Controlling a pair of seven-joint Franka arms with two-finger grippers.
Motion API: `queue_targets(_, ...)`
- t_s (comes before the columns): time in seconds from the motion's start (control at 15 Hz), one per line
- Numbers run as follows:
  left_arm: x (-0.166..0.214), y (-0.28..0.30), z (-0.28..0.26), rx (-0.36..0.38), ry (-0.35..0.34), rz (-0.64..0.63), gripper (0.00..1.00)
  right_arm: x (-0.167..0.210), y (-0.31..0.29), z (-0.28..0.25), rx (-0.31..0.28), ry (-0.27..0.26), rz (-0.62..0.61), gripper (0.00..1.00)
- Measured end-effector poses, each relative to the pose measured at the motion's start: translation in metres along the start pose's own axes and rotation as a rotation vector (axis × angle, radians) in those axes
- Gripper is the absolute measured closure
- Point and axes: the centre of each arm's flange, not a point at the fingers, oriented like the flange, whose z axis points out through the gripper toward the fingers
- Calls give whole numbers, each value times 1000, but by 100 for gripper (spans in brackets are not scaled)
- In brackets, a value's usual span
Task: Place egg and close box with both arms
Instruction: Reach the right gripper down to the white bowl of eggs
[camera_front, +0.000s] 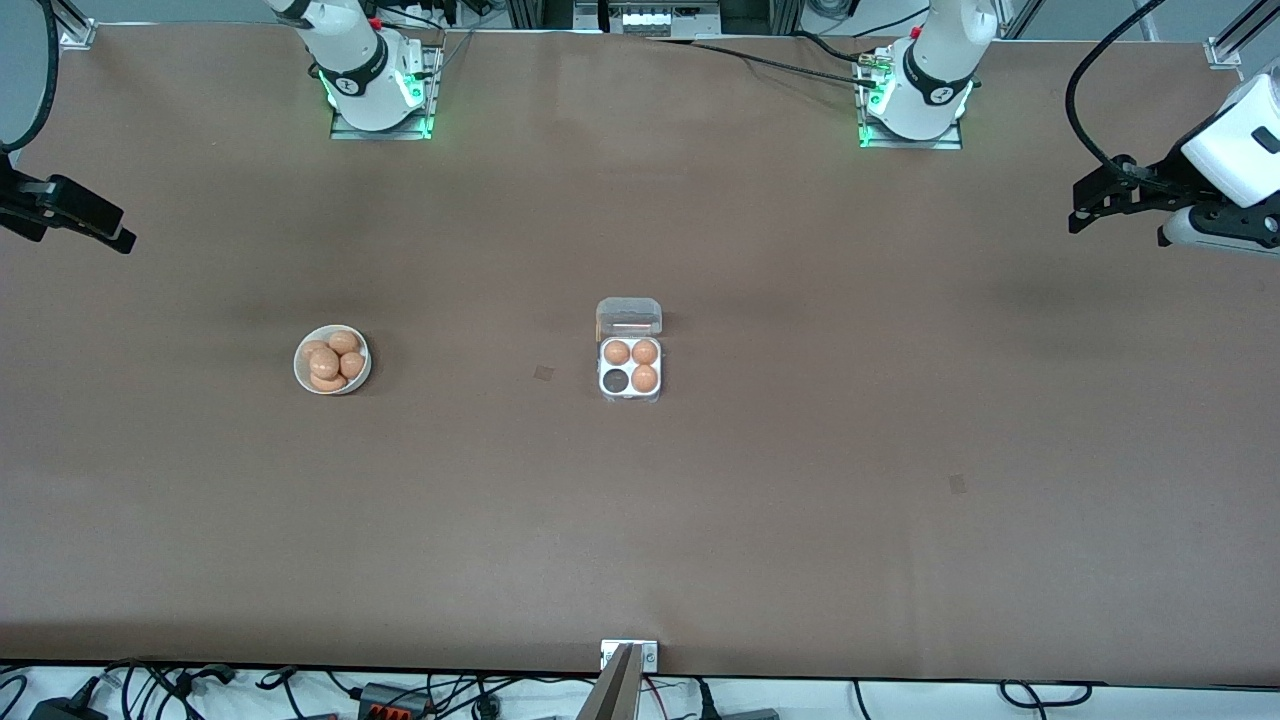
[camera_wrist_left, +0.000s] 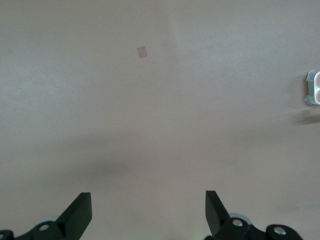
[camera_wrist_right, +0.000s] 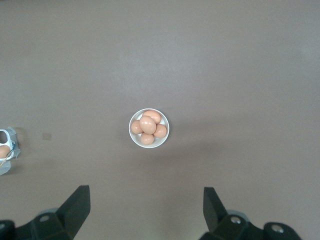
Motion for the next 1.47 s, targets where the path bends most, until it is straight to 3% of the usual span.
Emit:
queue_targets(0.33,0,0,0,0,0,0,0,0,0,1,-2,-4,-1,0)
queue_targets(0.47,0,0,0,0,0,0,0,3,-3,13,-6,-35,-4,0)
queue_targets(1.13,0,0,0,0,0,0,0,57,-10,201,-39,-382,-21,0)
queue_targets(1.47,0,0,0,0,-1,0,0,82,-9,287,-33,-498,-3,0)
